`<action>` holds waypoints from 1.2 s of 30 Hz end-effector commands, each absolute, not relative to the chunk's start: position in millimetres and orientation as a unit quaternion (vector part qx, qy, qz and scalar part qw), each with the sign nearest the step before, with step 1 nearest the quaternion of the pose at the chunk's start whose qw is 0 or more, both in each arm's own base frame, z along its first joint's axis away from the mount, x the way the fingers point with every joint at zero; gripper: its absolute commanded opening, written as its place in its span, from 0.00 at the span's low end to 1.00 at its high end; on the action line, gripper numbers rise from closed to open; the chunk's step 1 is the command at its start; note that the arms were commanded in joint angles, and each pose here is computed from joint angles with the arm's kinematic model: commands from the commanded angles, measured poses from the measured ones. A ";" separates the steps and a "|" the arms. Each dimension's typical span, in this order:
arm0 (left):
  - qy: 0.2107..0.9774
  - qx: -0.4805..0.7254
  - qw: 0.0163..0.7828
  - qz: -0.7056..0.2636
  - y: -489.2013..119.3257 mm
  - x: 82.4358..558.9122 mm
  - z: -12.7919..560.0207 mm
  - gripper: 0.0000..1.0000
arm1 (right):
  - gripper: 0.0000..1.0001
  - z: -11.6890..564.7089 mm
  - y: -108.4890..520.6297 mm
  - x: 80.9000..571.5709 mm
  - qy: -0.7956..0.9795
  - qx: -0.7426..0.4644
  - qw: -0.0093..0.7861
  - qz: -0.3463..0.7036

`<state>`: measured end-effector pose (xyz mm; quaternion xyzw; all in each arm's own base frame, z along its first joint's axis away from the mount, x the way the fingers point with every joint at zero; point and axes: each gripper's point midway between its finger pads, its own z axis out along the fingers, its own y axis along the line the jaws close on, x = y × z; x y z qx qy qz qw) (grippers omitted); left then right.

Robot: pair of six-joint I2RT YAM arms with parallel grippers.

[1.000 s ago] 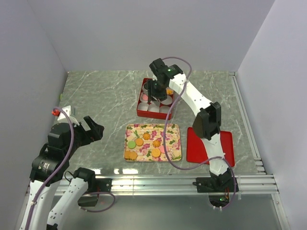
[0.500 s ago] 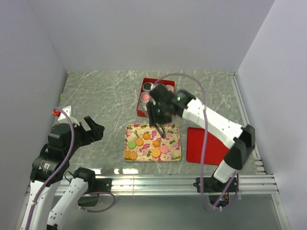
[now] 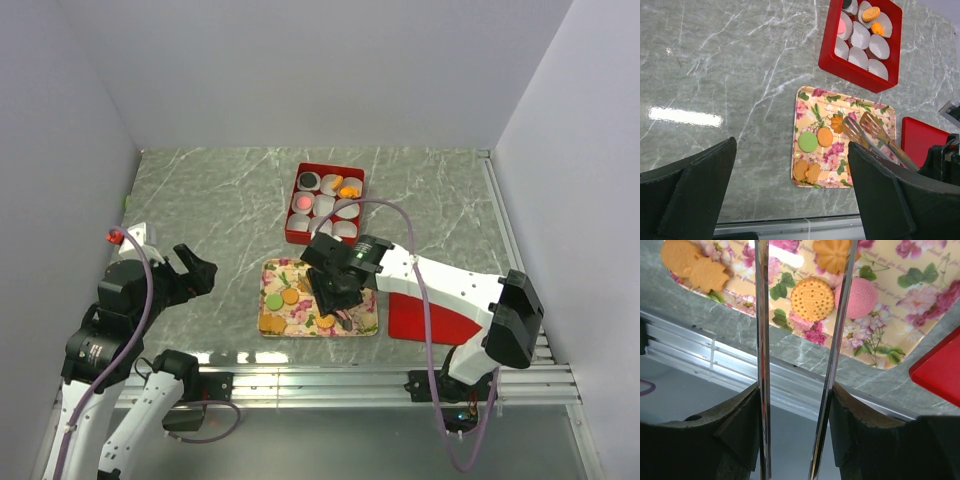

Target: Pack the cookies

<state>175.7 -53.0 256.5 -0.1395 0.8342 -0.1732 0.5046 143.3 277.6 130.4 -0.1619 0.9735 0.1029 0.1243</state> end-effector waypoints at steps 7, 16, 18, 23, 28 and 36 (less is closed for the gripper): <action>0.824 -0.134 0.522 -0.176 -52.2 177.3 265.1 1.00 | 0.56 127.4 290.6 142.7 0.971 -0.170 0.137 0.095; 0.821 -0.137 0.525 -0.176 -51.3 176.6 266.8 0.99 | 0.56 121.6 294.4 142.5 0.971 -0.184 0.130 0.077; 0.821 -0.137 0.525 -0.176 -51.3 176.3 267.1 0.99 | 0.56 120.3 296.6 143.3 0.971 -0.187 0.129 0.074; 0.819 -0.139 0.528 -0.176 -50.2 175.5 267.7 0.99 | 0.55 117.8 299.5 142.9 0.971 -0.192 0.123 0.070; 0.818 -0.140 0.530 -0.176 -50.0 175.4 269.0 0.99 | 0.53 117.9 300.1 142.7 0.971 -0.194 0.122 0.069; 0.819 -0.138 0.528 -0.176 -50.4 175.4 267.7 0.99 | 0.42 113.0 300.3 142.1 0.972 -0.198 0.113 0.060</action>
